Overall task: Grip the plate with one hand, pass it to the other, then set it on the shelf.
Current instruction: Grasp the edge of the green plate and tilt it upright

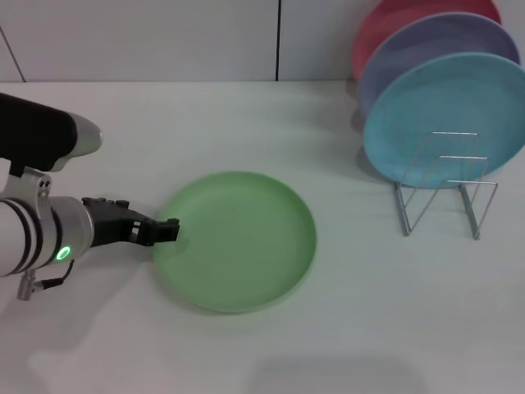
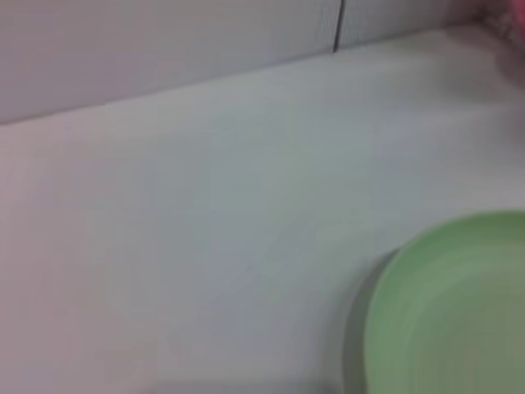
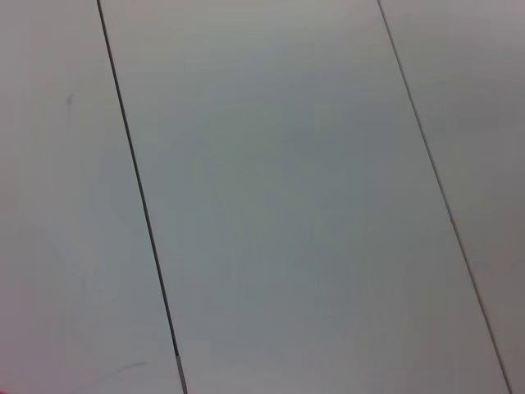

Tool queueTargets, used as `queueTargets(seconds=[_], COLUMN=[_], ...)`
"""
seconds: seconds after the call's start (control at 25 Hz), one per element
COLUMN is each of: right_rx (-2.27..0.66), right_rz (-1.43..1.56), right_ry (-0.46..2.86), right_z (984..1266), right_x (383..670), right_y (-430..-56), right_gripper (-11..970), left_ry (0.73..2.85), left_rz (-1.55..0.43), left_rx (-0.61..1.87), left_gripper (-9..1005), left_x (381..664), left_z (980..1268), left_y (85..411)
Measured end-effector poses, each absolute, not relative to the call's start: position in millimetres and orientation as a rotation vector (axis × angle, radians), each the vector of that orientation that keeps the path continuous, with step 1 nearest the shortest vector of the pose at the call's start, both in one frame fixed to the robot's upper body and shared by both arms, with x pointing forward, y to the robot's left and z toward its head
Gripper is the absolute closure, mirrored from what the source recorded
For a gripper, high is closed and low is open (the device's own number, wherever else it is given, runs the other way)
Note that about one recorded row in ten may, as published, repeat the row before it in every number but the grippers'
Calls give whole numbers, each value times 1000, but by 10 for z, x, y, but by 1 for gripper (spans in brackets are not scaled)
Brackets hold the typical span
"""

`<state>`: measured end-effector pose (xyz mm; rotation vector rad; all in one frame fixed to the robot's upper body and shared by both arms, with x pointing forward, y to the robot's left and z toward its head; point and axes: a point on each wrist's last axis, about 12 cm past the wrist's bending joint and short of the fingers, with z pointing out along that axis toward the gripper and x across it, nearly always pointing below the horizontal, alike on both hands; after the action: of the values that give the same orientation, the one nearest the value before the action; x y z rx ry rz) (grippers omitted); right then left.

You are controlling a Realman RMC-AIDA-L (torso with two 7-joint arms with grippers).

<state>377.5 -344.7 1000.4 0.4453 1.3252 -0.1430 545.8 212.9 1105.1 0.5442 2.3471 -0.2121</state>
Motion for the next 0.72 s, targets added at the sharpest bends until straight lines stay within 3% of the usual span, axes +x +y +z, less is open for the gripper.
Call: queueTargets(seconds=[0.72], right_rx=[448], right_rz=[-145], right_ry=[1347], right_z=[9980], right_x=[3781], right_y=[-3460], right_gripper=[163], left_ry=[2378], left_rz=[-165], left_rx=[630], left_gripper=[156], left_x=[5517], left_z=[10976], left_y=[1985])
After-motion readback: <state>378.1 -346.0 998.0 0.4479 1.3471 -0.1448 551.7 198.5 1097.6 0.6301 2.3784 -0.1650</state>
